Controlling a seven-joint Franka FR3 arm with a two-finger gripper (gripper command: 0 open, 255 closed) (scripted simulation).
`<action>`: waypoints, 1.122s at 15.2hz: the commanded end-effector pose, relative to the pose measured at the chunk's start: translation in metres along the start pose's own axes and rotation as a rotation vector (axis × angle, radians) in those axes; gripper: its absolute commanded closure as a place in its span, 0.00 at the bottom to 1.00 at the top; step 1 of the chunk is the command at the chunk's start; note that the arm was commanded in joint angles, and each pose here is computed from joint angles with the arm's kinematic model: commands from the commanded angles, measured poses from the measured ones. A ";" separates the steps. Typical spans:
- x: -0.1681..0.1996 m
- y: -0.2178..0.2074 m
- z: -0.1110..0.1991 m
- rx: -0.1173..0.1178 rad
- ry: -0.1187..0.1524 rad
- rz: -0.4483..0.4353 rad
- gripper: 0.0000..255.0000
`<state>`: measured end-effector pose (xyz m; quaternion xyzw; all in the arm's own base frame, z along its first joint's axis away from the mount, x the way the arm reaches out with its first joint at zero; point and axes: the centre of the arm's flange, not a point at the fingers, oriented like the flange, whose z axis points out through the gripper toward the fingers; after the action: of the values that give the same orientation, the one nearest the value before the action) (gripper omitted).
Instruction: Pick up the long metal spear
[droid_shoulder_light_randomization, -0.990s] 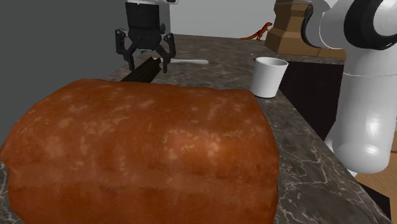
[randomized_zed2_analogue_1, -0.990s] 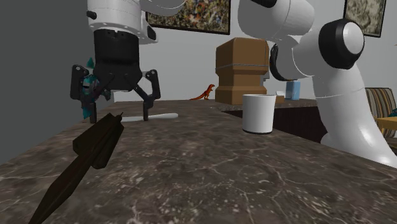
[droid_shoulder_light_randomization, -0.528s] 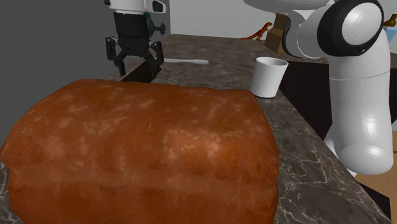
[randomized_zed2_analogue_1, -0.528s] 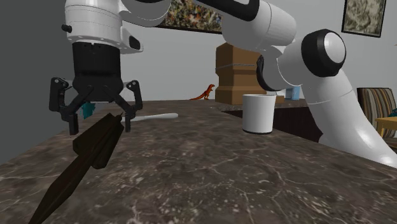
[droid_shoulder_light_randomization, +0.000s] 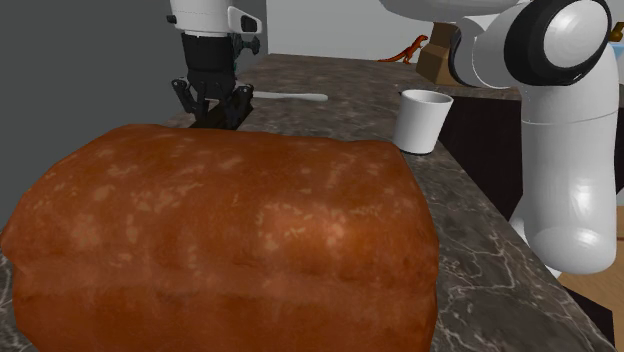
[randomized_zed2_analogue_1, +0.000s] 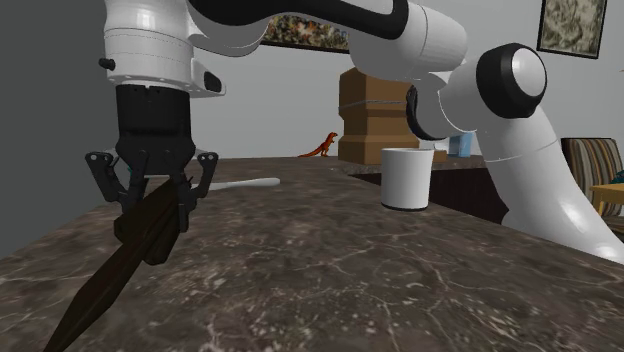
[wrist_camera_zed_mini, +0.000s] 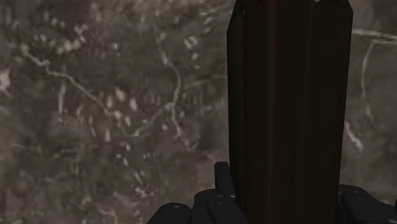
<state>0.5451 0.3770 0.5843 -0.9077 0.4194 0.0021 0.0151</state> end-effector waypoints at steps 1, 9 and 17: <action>0.000 0.000 0.001 -0.001 0.000 0.000 1.00; 0.000 0.000 -0.015 -0.001 0.000 0.000 1.00; -0.001 -0.002 -0.057 -0.001 0.000 0.000 1.00</action>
<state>0.5456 0.3754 0.6398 -0.9070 0.4208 -0.0005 0.0166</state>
